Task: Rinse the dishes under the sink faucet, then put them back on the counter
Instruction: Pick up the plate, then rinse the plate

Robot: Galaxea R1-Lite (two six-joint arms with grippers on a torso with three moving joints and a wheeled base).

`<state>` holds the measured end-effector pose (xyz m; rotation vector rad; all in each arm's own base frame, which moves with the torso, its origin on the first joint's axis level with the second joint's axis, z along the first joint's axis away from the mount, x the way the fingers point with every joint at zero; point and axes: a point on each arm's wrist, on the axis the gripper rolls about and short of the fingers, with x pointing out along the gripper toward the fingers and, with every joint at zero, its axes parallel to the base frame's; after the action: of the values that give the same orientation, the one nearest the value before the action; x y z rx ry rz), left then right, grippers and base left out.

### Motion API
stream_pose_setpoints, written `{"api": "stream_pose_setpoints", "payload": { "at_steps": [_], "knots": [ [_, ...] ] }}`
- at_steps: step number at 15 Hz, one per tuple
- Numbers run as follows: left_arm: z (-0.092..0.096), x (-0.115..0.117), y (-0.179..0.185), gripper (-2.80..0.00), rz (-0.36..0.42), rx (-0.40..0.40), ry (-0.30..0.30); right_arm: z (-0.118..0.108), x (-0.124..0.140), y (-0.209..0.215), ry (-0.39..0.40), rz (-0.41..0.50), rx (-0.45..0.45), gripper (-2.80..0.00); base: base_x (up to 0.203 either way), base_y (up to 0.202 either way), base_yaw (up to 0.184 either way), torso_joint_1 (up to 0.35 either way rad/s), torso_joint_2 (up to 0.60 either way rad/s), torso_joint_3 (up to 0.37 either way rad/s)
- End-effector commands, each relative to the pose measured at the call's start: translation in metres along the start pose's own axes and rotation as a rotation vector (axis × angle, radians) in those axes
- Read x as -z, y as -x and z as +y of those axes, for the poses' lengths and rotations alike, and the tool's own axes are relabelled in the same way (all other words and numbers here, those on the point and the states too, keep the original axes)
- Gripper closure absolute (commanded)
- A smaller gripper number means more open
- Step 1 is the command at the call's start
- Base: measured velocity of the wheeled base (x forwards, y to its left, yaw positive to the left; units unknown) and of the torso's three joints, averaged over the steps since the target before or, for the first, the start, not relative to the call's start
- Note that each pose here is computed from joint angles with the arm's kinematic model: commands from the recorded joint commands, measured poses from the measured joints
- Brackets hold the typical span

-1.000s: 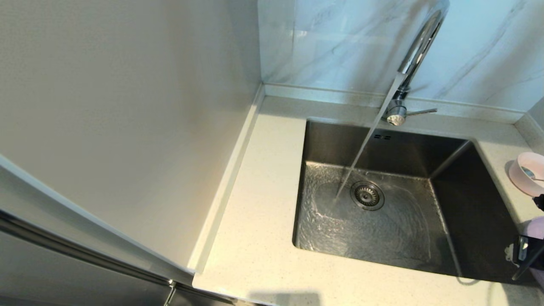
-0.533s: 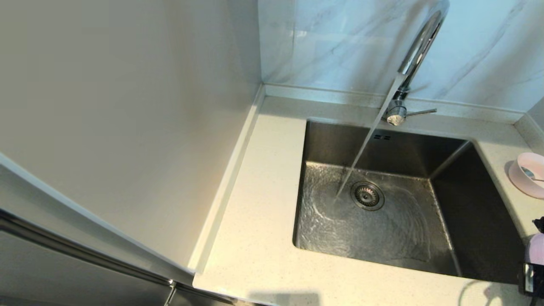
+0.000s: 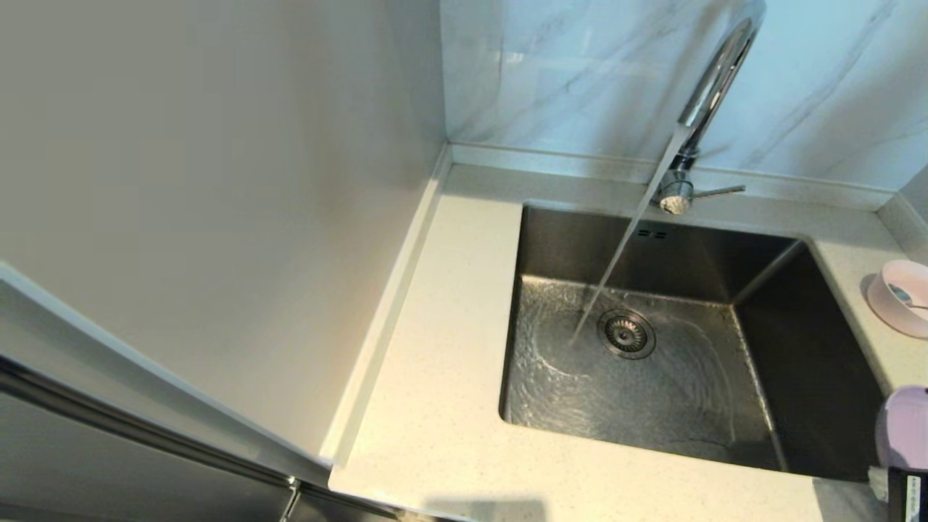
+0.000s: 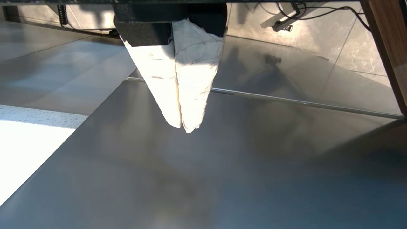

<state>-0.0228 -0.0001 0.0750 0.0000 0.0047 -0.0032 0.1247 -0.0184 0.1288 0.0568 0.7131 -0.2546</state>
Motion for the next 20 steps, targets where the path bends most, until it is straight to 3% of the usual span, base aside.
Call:
{"api": "stream_pose_setpoints", "payload": {
  "at_steps": [1, 5, 10, 12, 20],
  "knots": [
    [0.000, 0.000, 0.000, 0.00, 0.000, 0.001, 0.000, 0.004, -0.002, 0.012, 0.016, -0.069, -0.037, 0.00, 0.000, 0.000, 0.000, 0.000, 0.00, 0.000],
    [0.000, 0.000, 0.000, 0.00, 0.000, 0.000, 0.000, 0.012, -0.007, 0.029, 0.050, -0.170, -0.126, 0.00, 0.000, 0.000, 0.000, 0.000, 0.00, 0.000],
    [0.000, 0.000, 0.000, 0.00, 0.000, 0.000, 0.000, 0.025, -0.022, 0.065, 0.122, -0.324, -0.298, 0.00, 0.000, 0.000, 0.000, 0.000, 0.00, 0.000],
    [0.000, 0.000, 0.000, 0.00, 0.000, 0.000, 0.000, 0.027, -0.029, 0.073, 0.130, -0.324, -0.341, 0.00, 0.000, 0.000, 0.000, 0.000, 0.00, 0.000],
    [0.000, 0.000, 0.000, 0.00, 0.000, 0.000, 0.000, 0.055, -0.073, 0.070, 0.233, -0.289, -0.717, 0.00, 0.000, 0.000, 0.000, 0.000, 0.00, 0.000]
  ]
}}
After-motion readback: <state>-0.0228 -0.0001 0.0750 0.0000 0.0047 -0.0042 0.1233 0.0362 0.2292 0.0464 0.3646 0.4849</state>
